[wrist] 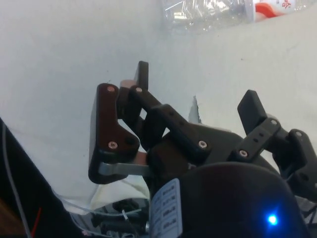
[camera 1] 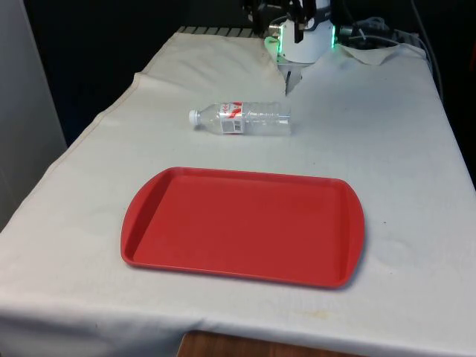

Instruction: Place the bottle upright on the tray.

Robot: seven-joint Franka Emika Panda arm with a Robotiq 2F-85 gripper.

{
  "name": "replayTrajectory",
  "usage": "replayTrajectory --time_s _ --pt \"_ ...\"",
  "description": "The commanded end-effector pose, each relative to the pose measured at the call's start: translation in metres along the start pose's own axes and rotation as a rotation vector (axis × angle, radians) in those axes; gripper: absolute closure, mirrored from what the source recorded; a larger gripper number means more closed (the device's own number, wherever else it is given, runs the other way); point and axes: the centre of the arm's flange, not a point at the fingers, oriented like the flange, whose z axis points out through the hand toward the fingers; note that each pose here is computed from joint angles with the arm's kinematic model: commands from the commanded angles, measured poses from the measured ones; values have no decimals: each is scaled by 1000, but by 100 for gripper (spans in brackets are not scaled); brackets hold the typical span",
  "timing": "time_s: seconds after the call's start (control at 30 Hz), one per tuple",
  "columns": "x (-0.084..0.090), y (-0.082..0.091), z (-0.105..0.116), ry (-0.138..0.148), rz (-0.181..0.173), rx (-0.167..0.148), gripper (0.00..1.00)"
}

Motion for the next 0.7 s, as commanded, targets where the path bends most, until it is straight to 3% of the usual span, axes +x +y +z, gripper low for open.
replayTrajectory --time_s 0.0,0.13,0.17,0.2,0.37,0.5,0.67 --pt "0 2 2 19 13 -5 0" --pt "0 4 11 28 35 -8 0" --pt "-1 4 10 17 29 -4 0" --pt "0 5 12 31 42 -8 0" --pt "2 6 21 35 74 -9 0" --pt "2 6 25 25 84 -7 0" --pt "4 8 35 36 125 -13 0"
